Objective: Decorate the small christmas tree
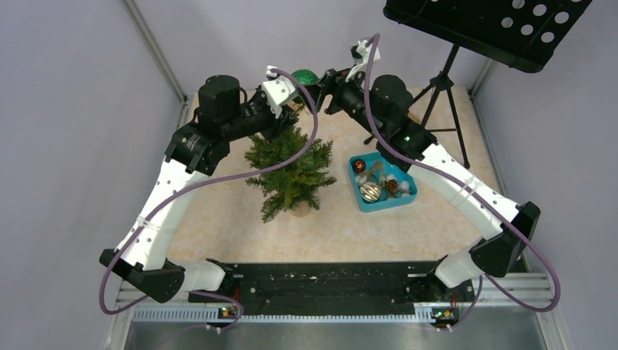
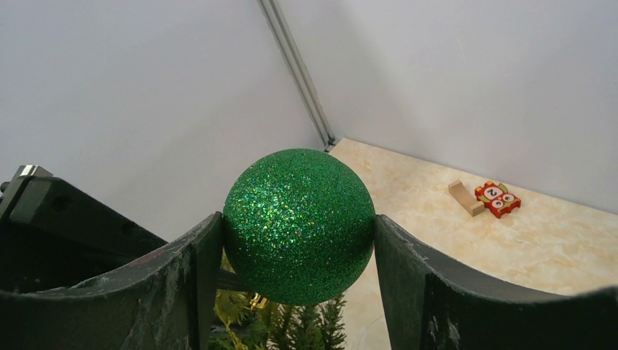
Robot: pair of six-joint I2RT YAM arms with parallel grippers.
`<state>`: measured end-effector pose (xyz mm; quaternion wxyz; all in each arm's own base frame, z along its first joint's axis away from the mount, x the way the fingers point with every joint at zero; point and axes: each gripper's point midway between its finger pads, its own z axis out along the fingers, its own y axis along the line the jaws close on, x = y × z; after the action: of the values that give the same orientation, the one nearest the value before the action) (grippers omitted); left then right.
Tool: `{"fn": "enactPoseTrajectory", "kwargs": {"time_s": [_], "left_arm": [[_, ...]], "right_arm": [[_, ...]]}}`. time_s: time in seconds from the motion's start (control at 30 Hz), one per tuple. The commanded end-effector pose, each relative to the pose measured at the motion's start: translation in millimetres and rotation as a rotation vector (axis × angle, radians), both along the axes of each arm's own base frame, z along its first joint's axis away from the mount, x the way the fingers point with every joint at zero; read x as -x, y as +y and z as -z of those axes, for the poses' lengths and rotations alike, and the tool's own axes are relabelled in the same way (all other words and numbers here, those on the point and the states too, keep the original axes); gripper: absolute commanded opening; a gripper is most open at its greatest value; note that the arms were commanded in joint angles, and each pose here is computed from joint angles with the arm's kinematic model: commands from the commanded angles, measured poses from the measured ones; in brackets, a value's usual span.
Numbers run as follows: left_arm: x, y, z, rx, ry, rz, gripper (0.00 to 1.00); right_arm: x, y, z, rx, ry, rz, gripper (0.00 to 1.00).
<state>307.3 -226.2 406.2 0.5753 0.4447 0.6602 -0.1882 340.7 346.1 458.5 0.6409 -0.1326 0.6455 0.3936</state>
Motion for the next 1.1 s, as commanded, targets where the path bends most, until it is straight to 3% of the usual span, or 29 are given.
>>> {"fn": "enactPoseTrajectory", "kwargs": {"time_s": [0.0, 0.23, 0.43, 0.7, 1.07], "left_arm": [[10.7, -4.1, -17.9, 0.041, -0.048, 0.043, 0.28], [11.2, -5.8, -11.7, 0.042, -0.033, 0.049, 0.00], [10.0, -7.5, -7.0, 0.050, -0.016, 0.048, 0.00], [8.2, -5.4, -4.8, 0.067, -0.005, 0.019, 0.00], [6.8, -7.0, 6.6, 0.071, 0.023, 0.013, 0.00]], "right_arm": [[14.9, -13.2, -33.0, -0.079, -0.055, 0.007, 0.49], [16.4, -17.2, -31.6, -0.090, -0.058, 0.017, 0.50], [16.8, -18.1, -29.7, -0.091, -0.058, 0.019, 0.53], [18.2, -21.5, -28.8, -0.090, -0.066, 0.027, 0.81], [23.3, -27.5, -36.4, -0.089, -0.098, 0.031, 0.87]]}}
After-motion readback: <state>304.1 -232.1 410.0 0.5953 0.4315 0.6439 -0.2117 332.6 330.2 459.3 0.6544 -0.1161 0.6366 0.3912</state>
